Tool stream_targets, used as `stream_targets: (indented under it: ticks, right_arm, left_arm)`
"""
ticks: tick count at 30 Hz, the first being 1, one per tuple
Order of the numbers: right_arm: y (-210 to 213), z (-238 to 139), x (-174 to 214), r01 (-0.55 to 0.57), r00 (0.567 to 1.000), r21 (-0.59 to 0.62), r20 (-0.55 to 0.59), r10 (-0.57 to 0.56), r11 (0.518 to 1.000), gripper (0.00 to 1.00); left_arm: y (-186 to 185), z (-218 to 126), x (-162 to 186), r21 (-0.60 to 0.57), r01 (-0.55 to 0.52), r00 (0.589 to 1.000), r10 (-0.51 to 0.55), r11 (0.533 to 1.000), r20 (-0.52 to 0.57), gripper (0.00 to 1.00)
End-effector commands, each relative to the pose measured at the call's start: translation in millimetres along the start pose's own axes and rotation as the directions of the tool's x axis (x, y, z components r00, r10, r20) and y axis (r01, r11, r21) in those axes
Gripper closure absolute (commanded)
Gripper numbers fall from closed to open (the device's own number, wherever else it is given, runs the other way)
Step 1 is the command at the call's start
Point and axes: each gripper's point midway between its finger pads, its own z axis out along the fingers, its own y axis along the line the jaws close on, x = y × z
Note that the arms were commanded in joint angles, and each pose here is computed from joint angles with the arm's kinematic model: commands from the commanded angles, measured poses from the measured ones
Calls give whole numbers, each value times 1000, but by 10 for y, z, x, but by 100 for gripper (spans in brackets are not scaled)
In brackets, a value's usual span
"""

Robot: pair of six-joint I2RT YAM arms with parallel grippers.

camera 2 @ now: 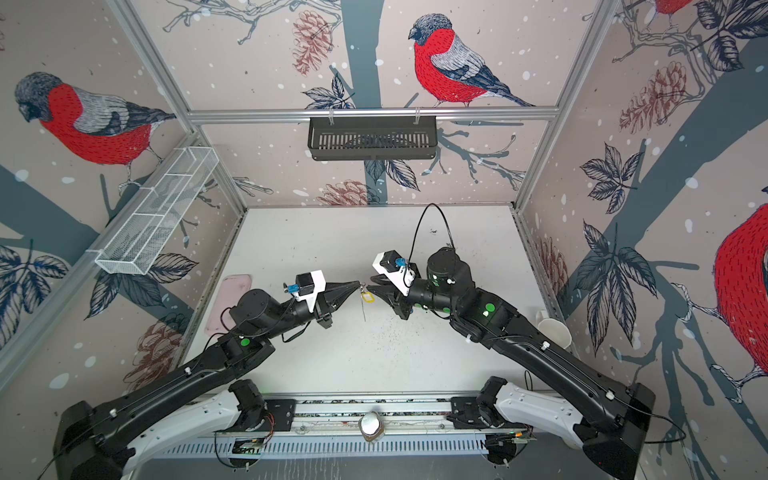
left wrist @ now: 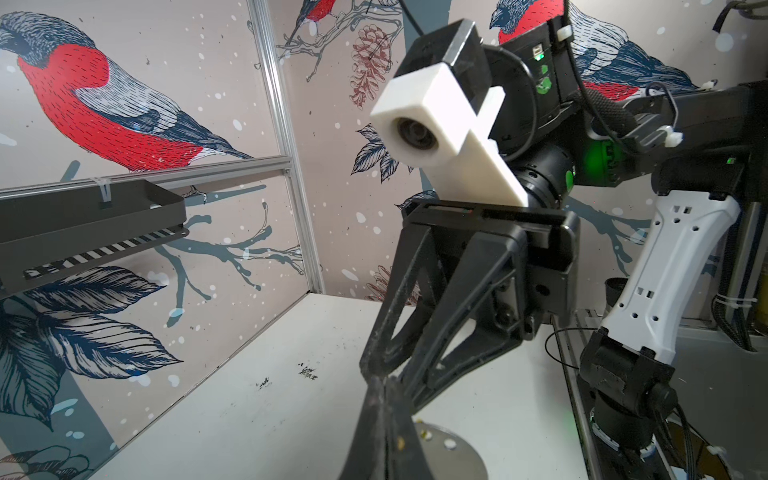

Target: Put the keys on the keyring

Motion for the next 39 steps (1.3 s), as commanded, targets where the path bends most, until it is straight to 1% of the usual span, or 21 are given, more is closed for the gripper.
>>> stream_targets:
  ticks: [1, 5, 10, 16, 23, 27, 33, 39]
  right_arm:
    - [60, 23, -109, 36, 998, -42, 43, -34, 998, 77]
    - [86, 31, -111, 43, 998, -58, 46, -40, 997, 80]
    - [99, 24, -131, 50, 997, -64, 54, -47, 997, 82]
    - [110, 30, -144, 57, 997, -72, 60, -52, 996, 87]
    - [111, 35, -163, 58, 996, -74, 66, -53, 996, 89]
    - [116, 22, -186, 62, 996, -75, 74, -56, 995, 92]
    - [133, 8, -208, 68, 995, -81, 78, -62, 994, 99]
    - [130, 8, -190, 76, 995, -79, 70, -70, 994, 100]
  left_arm:
    - [-55, 5, -140, 36, -23, 999, 21, 999, 49, 100]
    - [-62, 13, -144, 42, -23, 999, 21, 999, 50, 100]
    - [-76, 20, -130, 52, -22, 999, 19, 998, 47, 100]
    - [-99, 23, -123, 67, -20, 999, 17, 998, 43, 100]
    - [-127, 42, -99, 88, -14, 999, 11, 996, 30, 100]
    - [-133, 49, -80, 93, -12, 1000, 10, 996, 24, 100]
    - [-130, 62, -57, 94, -11, 1000, 9, 996, 18, 100]
    - [-100, 60, -61, 77, -12, 1000, 10, 997, 16, 100]
